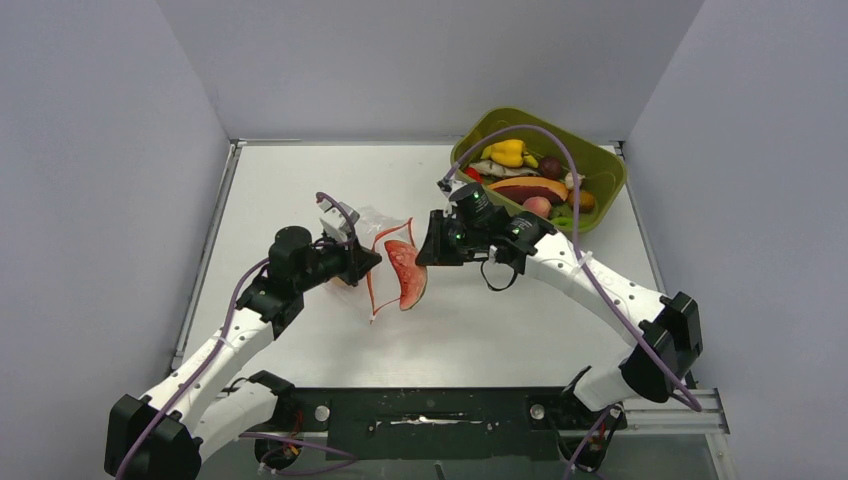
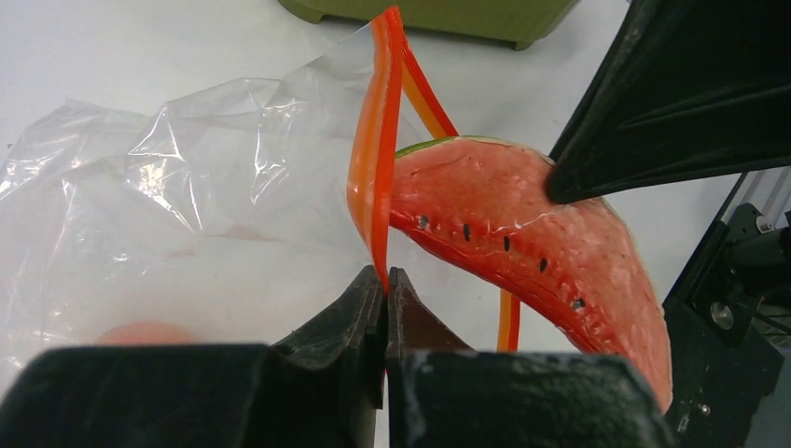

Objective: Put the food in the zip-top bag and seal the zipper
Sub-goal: Place the fake fruit in the zipper food storage bag.

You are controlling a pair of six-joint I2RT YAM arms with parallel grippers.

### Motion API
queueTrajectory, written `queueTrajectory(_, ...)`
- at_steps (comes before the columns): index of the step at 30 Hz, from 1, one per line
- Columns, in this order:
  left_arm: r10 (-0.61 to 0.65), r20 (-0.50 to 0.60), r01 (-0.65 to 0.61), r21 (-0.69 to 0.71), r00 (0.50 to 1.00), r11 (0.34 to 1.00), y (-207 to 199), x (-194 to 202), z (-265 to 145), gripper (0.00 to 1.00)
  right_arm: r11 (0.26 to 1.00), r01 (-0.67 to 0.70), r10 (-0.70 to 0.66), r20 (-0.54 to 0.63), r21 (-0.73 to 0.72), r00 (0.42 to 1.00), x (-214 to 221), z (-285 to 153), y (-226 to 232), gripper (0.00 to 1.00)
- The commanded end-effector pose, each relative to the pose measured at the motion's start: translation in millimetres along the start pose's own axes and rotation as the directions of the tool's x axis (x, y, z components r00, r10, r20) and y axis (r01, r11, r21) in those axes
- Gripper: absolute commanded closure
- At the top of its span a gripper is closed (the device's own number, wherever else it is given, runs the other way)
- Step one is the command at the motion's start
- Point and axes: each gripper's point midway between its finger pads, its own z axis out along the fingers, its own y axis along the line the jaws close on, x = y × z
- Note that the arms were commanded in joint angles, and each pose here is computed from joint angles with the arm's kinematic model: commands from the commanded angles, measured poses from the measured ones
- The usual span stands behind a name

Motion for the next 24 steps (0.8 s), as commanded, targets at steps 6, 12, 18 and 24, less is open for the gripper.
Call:
queueTrajectory(6, 0.032, 0.053, -0.037, 0.083, 0.998, 0.996, -19.3, -17.1, -4.9, 1.00, 0.996, -0.084, 0.084, 0.071, 0.008, 0.994, -24.7, 10.6, 13.7, 1.00)
queueTrajectory(12, 0.007, 0.022, -0.010, 0.131, 1.000, 0.991, -27.4, -7.9, -6.0, 1.00, 0.994, -0.101, 0.096, 0.133, 0.036, 0.986, -37.5, 18.8, 9.4, 1.00)
queueTrajectory(18, -0.031, 0.042, 0.024, 0.174, 0.999, 0.984, -36.0, -7.6, -7.6, 1.00, 0.993, -0.102, 0.085, 0.219, 0.066, 0.972, -53.0, 22.2, 3.7, 1.00)
queueTrajectory(24, -0.118, 0.063, 0.108, 0.142, 0.991, 0.984, -32.0, -14.1, -4.7, 1.00, 0.999, -0.044, 0.037, 0.320, 0.014, 0.947, -62.1, 28.4, 3.9, 1.00)
